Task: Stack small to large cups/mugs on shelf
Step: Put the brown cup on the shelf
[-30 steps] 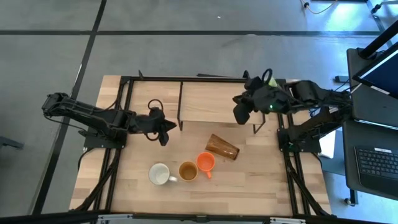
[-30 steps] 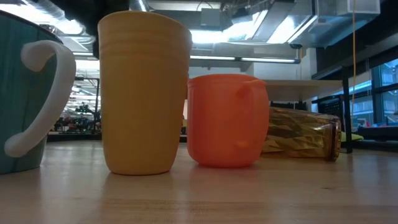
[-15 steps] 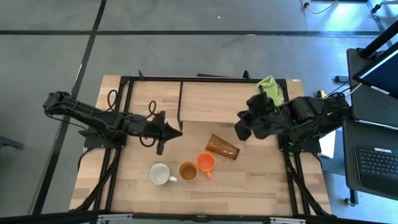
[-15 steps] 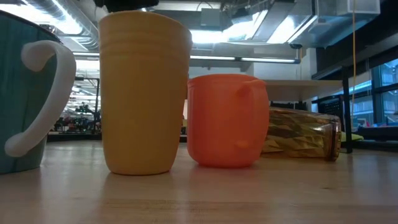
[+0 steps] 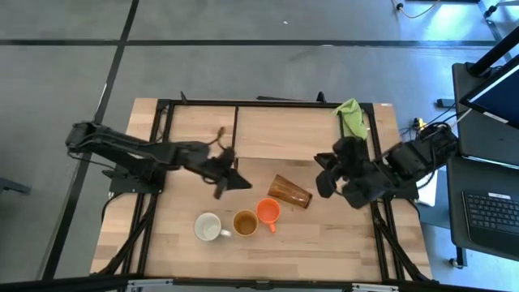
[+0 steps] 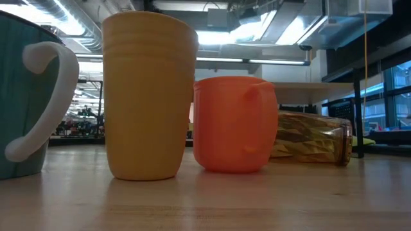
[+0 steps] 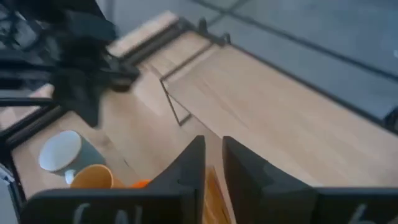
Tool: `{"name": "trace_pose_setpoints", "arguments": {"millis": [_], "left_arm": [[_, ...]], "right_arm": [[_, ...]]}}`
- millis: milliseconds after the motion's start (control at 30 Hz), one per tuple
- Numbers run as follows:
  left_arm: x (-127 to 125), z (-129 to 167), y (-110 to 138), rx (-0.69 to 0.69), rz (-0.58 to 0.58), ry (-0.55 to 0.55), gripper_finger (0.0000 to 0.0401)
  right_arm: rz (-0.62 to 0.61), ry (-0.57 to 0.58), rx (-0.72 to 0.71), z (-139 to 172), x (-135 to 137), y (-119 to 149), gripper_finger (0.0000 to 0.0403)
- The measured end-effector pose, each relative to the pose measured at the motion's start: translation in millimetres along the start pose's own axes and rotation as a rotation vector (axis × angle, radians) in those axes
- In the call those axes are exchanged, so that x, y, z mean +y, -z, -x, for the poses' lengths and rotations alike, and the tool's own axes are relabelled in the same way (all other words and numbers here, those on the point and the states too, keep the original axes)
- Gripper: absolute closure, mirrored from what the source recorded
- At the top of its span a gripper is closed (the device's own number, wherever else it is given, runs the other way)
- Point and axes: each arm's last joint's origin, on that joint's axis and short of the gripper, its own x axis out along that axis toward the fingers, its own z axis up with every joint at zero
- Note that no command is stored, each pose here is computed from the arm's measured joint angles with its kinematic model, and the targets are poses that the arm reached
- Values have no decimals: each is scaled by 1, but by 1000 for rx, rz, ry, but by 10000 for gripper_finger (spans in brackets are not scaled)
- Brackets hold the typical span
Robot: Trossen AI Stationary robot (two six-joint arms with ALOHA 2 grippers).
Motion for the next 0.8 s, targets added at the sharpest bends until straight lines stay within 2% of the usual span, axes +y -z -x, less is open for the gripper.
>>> {"name": "trace_pose_setpoints", "arguments": {"millis": [100,233,333,433,600,700,800], "left_arm": [[-2,-25,-15,51,16,-69,400],[3,-48,-16,137,57,-220,386],[12,-61,-11,188,176,-238,362],[19,-70,-6,203,299,-263,337],[27,-78,1,152,451,-354,309],[24,-78,-1,78,487,-388,304],[11,-79,-5,17,465,-434,305]], "right_arm": [[20,-18,-34,8,3,5,312],[4,-59,-39,18,6,12,251],[12,-94,-74,30,6,16,204],[16,-114,-184,45,3,18,169],[21,-149,-346,68,-7,19,156],[29,-172,-358,75,-11,20,155],[47,-185,-355,78,-12,23,155]]}}
